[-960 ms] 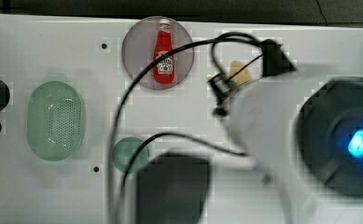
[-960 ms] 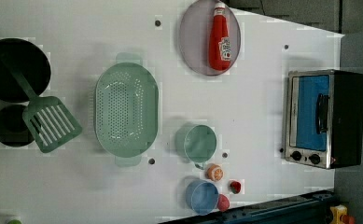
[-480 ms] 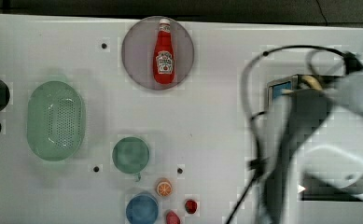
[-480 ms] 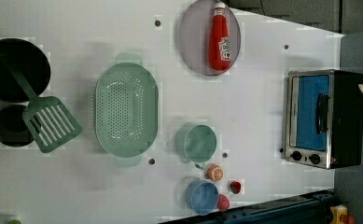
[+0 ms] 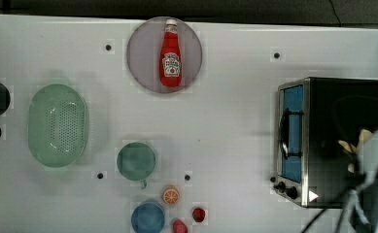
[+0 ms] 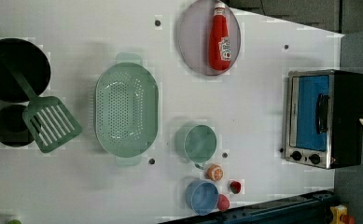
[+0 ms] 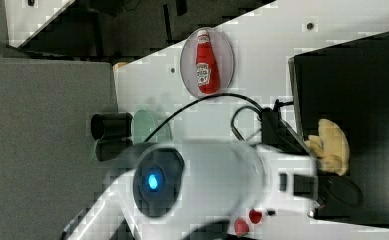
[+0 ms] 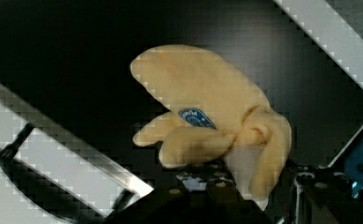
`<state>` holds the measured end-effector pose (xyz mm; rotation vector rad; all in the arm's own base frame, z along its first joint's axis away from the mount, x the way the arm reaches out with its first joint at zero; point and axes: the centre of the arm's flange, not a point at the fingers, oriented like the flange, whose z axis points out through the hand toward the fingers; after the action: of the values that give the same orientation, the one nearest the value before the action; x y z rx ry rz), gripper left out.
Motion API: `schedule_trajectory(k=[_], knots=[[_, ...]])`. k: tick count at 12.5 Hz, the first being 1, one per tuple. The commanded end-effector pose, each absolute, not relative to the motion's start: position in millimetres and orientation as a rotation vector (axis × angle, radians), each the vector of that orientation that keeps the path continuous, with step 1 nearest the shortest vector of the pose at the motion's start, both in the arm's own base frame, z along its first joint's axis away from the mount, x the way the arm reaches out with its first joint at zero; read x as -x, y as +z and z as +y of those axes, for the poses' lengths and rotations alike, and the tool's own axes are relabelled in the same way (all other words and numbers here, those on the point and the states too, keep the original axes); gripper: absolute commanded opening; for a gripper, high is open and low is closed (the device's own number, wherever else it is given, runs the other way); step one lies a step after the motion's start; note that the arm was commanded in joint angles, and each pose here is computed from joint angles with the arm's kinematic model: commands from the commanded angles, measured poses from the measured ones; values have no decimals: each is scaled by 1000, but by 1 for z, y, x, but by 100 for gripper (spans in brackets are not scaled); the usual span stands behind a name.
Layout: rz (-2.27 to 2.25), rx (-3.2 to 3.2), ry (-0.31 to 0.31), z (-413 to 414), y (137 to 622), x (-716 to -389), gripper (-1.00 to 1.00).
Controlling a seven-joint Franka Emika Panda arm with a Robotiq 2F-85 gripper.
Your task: Pick banana from table and place on oven.
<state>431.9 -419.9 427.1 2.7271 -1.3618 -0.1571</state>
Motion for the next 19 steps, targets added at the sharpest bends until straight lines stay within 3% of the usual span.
schedule_trajectory(k=[1,5,7,10,11,14,15,16,19], knots=[[-1142,-2808,-45,-386,444,-478,12],[-1129,-2817,-49,-381,444,-481,99],[-1069,-2845,-12,-361,455,-497,100],[-1109,-2858,151,-314,514,-522,100],[-1165,-2862,160,-293,532,-523,100],[-1387,-2846,-76,-216,571,-503,100],[-1489,-2800,-110,-189,587,-497,100],[-1570,-2759,-114,-162,603,-492,100],[-1564,-2775,-21,-85,642,-485,100]])
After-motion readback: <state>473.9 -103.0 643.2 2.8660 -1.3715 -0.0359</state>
